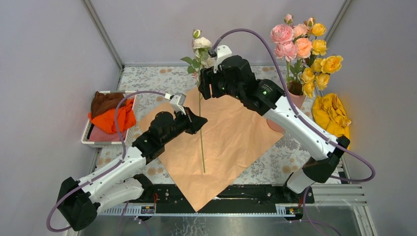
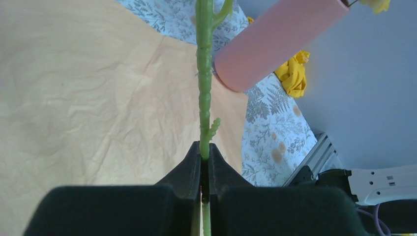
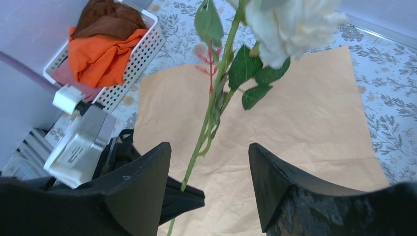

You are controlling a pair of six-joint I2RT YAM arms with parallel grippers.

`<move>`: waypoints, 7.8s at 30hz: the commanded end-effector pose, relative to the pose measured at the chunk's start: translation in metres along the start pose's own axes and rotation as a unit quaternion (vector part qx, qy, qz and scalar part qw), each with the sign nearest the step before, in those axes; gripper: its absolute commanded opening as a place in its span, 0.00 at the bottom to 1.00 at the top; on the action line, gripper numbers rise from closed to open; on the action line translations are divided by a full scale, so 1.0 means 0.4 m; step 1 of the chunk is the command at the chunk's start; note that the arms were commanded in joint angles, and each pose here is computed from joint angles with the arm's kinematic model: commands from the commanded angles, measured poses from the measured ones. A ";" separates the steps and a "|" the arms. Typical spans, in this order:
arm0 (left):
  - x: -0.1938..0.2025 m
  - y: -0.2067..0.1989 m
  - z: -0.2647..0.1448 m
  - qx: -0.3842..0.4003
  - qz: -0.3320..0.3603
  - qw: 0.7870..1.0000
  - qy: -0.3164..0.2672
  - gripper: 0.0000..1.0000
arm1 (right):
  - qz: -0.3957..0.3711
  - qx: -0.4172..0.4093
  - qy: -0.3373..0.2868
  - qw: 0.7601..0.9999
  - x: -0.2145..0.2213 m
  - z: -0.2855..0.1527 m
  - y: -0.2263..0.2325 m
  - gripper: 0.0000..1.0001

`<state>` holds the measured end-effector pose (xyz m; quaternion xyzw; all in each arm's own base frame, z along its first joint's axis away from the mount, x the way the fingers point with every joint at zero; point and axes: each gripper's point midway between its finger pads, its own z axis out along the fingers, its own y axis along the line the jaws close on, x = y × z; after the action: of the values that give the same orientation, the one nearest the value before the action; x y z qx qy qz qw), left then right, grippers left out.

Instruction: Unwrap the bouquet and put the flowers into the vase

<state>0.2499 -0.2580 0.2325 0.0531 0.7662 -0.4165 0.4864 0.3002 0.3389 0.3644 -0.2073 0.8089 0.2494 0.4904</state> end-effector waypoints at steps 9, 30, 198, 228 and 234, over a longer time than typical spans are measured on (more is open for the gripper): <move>-0.007 -0.044 -0.033 0.002 0.024 1.000 -0.007 0.01 | -0.038 0.043 -0.016 0.998 -0.065 0.066 -0.023 0.65; 0.028 -0.077 -0.052 -0.001 0.020 1.000 -0.001 0.02 | -0.031 0.038 -0.018 0.999 -0.079 0.089 -0.035 0.00; -0.098 0.017 -0.160 -0.133 -0.014 0.986 -0.103 0.74 | -0.040 0.436 -0.334 0.835 -0.394 -0.648 -0.577 1.00; -0.132 0.014 -0.185 -0.148 -0.010 0.982 -0.114 0.74 | 0.003 0.016 -0.320 0.947 -0.451 -0.494 -0.223 1.00; -0.142 0.016 -0.190 -0.155 -0.007 0.981 -0.118 0.74 | -0.032 -0.012 -0.245 0.969 -0.369 -0.354 -0.102 1.00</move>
<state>0.2269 -0.1898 0.2709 -0.0700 0.7698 -0.3072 0.5551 0.3062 0.1877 0.5595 -0.1147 0.6442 0.2644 0.7085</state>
